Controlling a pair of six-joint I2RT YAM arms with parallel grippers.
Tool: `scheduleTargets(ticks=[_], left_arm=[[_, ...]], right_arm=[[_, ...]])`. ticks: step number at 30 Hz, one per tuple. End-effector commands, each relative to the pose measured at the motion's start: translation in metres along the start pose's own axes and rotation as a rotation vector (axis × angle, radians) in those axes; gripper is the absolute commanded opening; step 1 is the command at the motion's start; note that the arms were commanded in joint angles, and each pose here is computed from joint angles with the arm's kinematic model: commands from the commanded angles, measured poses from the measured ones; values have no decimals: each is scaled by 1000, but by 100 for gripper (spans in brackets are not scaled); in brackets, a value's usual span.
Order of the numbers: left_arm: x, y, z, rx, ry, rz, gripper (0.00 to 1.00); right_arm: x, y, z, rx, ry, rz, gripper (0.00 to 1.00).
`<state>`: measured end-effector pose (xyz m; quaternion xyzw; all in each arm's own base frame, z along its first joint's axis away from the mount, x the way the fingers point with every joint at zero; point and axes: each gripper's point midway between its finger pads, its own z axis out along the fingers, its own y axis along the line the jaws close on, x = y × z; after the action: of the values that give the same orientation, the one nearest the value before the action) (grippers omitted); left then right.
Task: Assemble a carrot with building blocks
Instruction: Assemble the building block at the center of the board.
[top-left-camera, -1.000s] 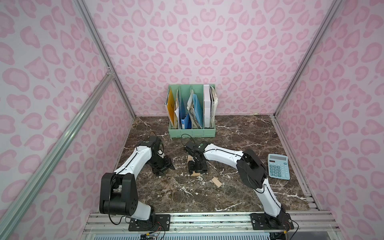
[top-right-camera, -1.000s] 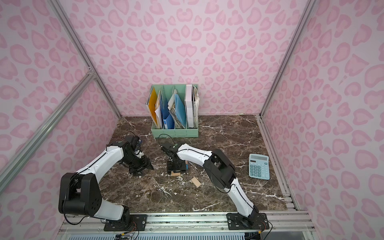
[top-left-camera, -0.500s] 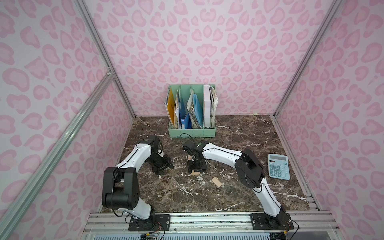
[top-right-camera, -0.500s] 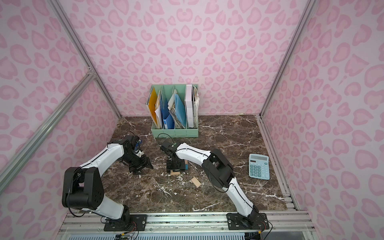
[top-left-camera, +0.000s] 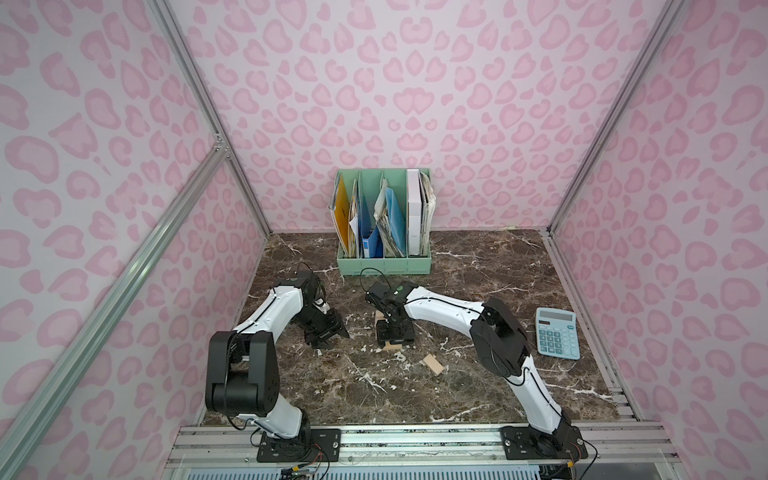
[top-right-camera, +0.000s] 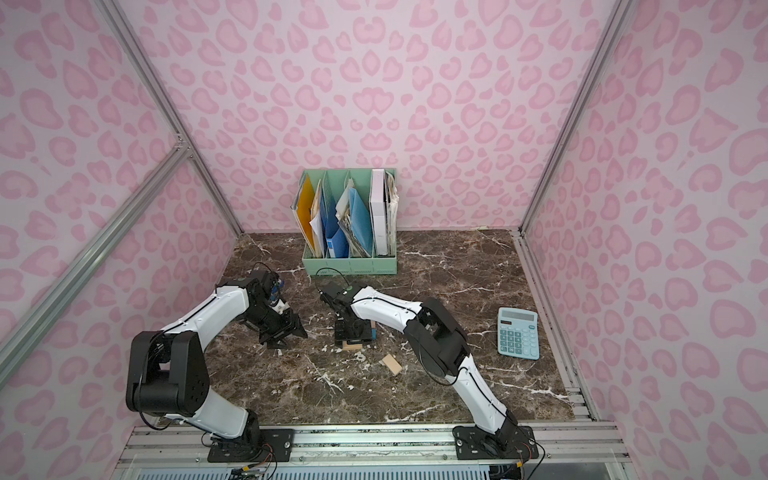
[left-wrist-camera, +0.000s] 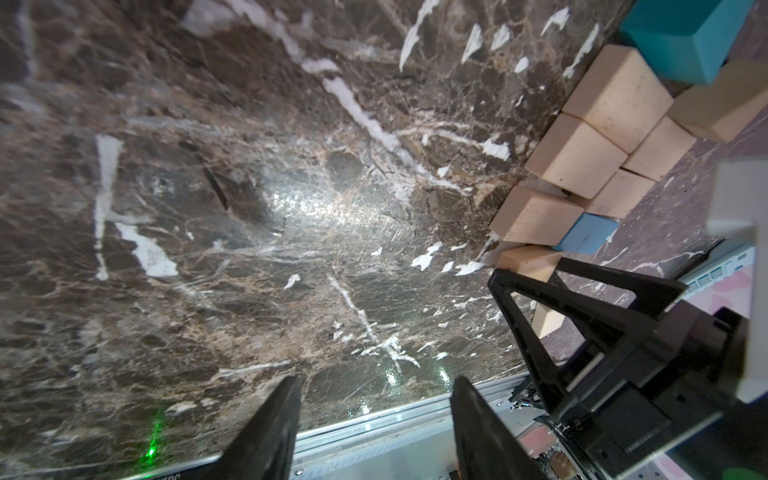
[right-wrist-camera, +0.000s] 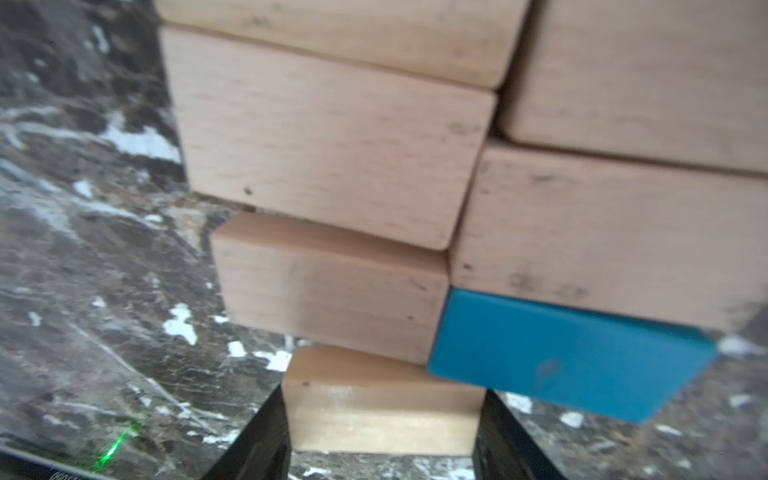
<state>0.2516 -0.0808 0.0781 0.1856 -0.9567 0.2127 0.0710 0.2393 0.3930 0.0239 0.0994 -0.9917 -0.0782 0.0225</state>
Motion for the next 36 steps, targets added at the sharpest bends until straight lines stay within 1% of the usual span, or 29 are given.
scheduleTargets(ticks=[1,4,5,8,12,14,18,22,36], left_arm=[[2,0,0,2,14,4,59],[2,0,-1,4,13,6,59],[2,0,-1,4,15,6,59],[2,0,-1,4,14,9,58],[3,1,-1,6,16,7,58],[2,1,-1,7,15,8,58],[2,0,0,11,18,5,58],[2,0,-2,9,14,10,57],[1,1,-2,11,16,7,56]], right_arm=[[6,-11,-1,60,4,14,63],[5,-9,-2,55,-1,12,77],[5,-7,-2,50,-3,10,80],[4,-4,-2,44,-9,5,84],[4,-5,-7,44,-19,11,84],[4,-4,-11,37,-27,14,82],[6,-4,-4,36,-6,12,69],[7,-3,-3,36,-4,9,64],[-1,-3,-6,36,-21,17,62]])
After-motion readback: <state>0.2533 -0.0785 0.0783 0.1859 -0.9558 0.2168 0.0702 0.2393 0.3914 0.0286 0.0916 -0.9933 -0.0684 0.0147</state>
